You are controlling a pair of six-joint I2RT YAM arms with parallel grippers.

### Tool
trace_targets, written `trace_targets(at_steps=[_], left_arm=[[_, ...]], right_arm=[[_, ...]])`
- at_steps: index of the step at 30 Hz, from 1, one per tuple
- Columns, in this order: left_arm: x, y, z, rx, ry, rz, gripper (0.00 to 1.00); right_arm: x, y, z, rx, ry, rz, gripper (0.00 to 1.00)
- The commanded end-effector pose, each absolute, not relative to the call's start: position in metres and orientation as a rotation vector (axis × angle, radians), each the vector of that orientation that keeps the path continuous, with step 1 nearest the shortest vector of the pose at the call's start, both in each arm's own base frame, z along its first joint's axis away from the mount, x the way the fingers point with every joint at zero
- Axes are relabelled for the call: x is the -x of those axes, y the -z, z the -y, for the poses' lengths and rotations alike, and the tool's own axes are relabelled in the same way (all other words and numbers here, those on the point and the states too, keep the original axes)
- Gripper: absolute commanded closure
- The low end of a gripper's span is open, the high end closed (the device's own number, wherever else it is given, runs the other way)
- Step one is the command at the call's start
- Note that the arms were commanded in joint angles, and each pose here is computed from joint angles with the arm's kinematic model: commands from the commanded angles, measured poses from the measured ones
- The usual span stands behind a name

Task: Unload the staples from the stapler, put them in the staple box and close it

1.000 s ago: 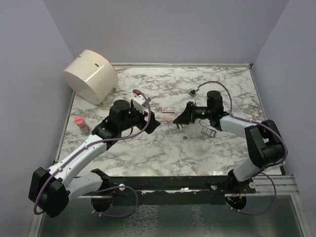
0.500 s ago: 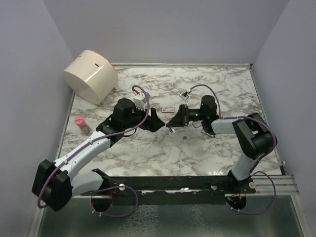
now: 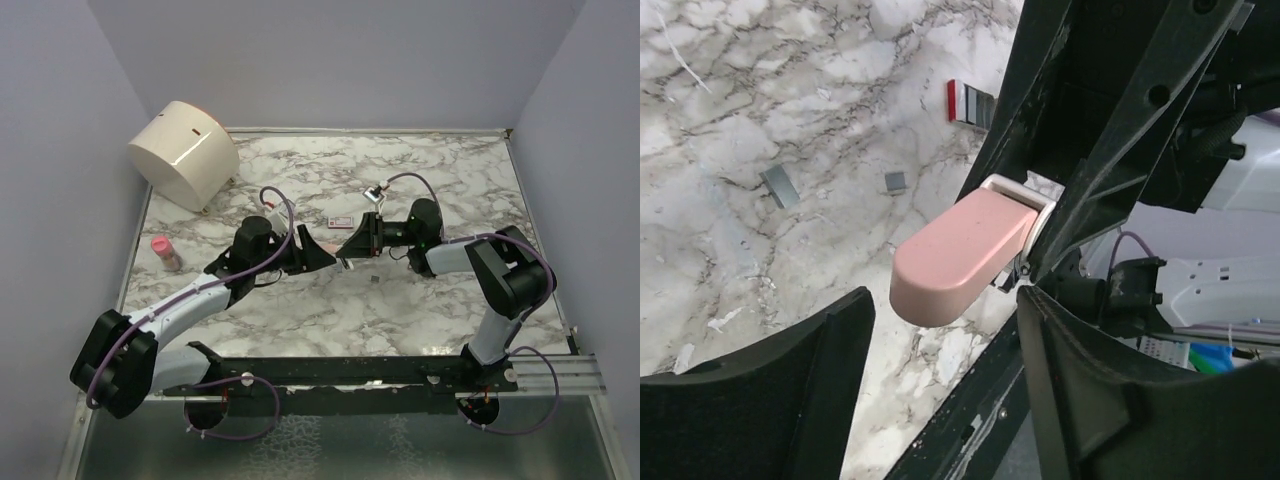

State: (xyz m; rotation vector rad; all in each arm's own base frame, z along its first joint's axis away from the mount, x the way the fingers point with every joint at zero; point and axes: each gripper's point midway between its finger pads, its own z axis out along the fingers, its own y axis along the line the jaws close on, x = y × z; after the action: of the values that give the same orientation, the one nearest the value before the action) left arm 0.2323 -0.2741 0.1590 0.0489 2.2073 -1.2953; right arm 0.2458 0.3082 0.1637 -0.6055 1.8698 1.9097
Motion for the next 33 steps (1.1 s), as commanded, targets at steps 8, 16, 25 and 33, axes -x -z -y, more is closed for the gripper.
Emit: trace_targets(at_steps=[8,16,25,33], left_arm=[[-0.235,-0.191,0.276,0.008,1.507,-1.993,0.29],[-0.236,-0.197,0.273,0.000,1.577,-1.935,0.35],[-0.235,-0.200,0.277,-0.060,1.589,-1.927,0.43],[-0.231,-0.197,0.281,-0.096,1.619,-1.939,0.56]], right_arm=[[-0.231,-0.172,-0.304,0.674,-1.928,-1.816,0.99],[-0.229,-0.179,-0.303,0.694,-1.934,-1.798,0.99],[-0.227,-0.181,-0.303,0.702,-1.945,-1.783,0.99],[-0.225,-0.183,-0.304,0.710,-1.972,-1.766,0.99]])
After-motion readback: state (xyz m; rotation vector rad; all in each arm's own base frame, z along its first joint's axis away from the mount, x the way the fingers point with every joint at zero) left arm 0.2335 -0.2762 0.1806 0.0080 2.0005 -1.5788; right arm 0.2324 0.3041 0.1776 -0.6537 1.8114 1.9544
